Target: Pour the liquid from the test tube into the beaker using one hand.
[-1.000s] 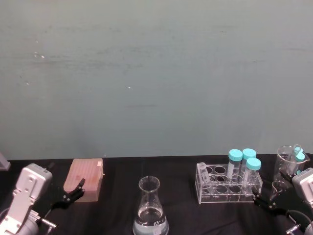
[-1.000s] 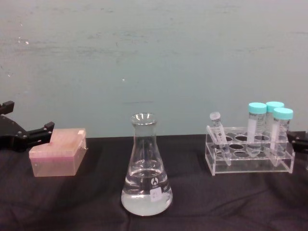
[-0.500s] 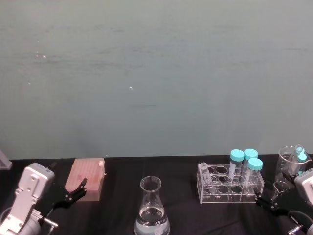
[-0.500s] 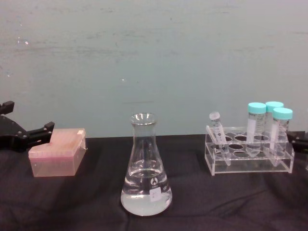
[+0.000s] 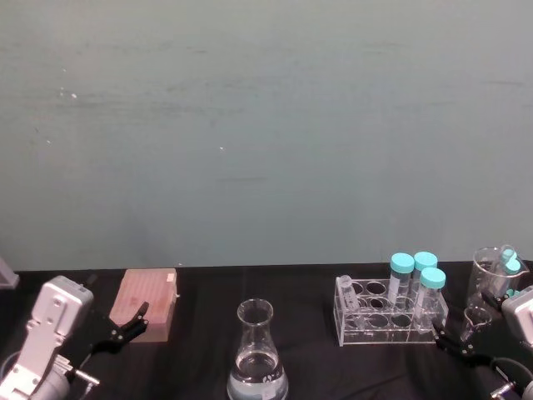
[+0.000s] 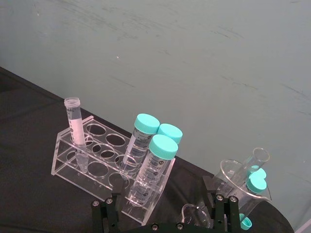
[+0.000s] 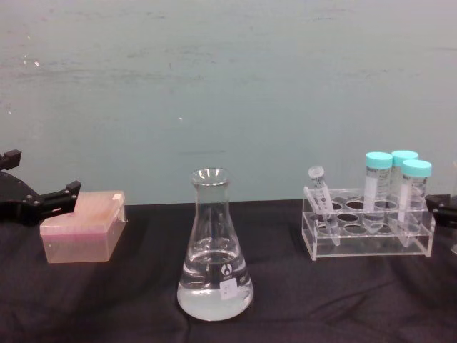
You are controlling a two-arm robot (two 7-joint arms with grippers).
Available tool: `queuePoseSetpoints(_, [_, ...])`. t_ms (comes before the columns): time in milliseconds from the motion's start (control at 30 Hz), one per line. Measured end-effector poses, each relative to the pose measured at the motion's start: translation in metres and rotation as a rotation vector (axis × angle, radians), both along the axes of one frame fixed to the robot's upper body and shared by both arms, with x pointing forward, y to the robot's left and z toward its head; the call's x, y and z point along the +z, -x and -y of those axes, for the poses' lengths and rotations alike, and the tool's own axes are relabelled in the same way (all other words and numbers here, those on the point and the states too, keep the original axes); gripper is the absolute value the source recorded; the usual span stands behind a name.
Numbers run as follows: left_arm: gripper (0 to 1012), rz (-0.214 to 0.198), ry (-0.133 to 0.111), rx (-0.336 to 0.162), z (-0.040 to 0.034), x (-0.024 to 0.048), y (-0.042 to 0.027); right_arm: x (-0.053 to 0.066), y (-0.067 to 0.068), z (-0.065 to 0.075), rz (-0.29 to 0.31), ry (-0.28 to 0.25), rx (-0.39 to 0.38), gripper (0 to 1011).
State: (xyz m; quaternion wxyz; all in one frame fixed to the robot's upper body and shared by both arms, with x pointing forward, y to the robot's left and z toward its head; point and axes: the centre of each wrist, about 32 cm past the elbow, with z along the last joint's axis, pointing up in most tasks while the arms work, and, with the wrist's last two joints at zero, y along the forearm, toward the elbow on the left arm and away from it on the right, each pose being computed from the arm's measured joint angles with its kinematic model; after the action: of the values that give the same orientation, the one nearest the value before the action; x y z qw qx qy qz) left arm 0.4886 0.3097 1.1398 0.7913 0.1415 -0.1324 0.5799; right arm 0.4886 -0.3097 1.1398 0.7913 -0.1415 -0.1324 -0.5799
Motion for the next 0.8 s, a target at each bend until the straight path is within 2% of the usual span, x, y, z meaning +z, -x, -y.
queuePoseSetpoints(300, [1000,0.000,0.000,0.000,0.0000,0.0000,0.0000,0.0000,0.0000,0.0000,0.000,0.000,0.001,1003])
queuePoseSetpoints(800, [1000,0.000,0.000,0.000,0.0000,0.0000,0.0000,0.0044,-0.0096,-0.0016,0.036,-0.001,0.127,1003])
